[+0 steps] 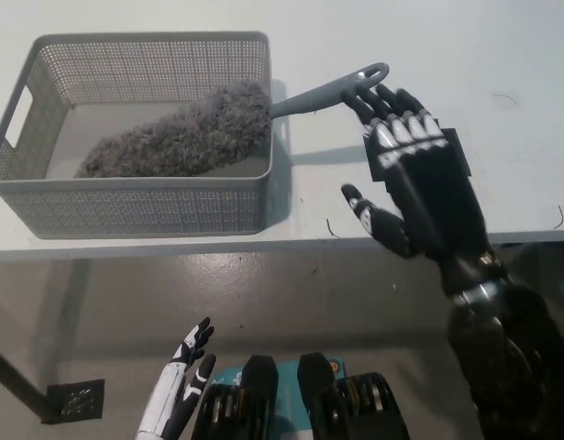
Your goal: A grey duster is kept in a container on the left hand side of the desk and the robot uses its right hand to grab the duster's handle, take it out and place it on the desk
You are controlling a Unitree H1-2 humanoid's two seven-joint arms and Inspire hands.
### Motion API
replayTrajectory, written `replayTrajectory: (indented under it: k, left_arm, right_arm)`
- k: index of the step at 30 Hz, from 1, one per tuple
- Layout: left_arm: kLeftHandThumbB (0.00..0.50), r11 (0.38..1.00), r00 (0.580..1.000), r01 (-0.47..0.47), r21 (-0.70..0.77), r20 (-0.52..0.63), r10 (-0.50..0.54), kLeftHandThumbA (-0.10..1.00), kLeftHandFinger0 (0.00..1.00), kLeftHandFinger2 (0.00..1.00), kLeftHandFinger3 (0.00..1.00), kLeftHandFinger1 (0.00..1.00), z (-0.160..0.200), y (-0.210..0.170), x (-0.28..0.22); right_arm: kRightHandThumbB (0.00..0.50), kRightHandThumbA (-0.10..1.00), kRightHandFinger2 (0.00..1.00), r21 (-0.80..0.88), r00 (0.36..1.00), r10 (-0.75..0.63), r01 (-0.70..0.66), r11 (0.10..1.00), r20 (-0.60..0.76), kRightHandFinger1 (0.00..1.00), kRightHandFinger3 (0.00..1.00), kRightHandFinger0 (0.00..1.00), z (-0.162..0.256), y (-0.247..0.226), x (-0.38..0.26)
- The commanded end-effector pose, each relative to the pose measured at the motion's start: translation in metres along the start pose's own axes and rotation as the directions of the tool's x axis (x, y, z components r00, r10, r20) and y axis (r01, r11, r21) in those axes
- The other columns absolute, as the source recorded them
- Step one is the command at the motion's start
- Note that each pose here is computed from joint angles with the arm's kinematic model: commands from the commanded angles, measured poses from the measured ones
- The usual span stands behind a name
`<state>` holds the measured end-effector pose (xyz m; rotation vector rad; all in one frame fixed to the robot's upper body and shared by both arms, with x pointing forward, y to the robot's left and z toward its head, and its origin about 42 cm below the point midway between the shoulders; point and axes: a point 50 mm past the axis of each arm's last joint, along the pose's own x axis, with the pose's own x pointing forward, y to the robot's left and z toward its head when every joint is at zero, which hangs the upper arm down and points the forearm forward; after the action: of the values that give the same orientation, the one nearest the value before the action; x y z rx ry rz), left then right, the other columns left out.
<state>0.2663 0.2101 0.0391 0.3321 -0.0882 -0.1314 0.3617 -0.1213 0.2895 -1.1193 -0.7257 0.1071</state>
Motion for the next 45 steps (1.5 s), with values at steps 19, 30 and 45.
replayTrajectory:
  k: [19, 30, 45]
  left_arm:
    - [0.121, 0.999, 0.986, 0.008, 0.033, 0.165, -0.014, 0.98, 1.00, 1.00, 1.00, 1.00, 0.020, 0.007, 0.007]
    - [0.129, 0.999, 0.986, 0.017, 0.048, 0.165, -0.025, 0.99, 1.00, 1.00, 1.00, 1.00, 0.020, 0.008, 0.007]
    - [0.149, 0.999, 0.987, 0.020, 0.045, 0.155, -0.027, 1.00, 1.00, 1.00, 1.00, 1.00, 0.019, 0.005, 0.002]
  right_arm:
    - [0.497, 0.74, 1.00, -0.289, 0.995, 0.042, -0.067, 0.955, -0.091, 1.00, 1.00, 1.00, 0.000, -0.002, 0.105]
    - [0.500, 0.76, 1.00, -0.278, 0.988, 0.087, -0.119, 0.953, -0.126, 1.00, 1.00, 1.00, -0.004, 0.013, 0.116]
    - [0.500, 0.75, 1.00, -0.272, 0.974, 0.166, -0.203, 0.941, -0.151, 1.00, 1.00, 1.00, 0.012, 0.040, 0.150]
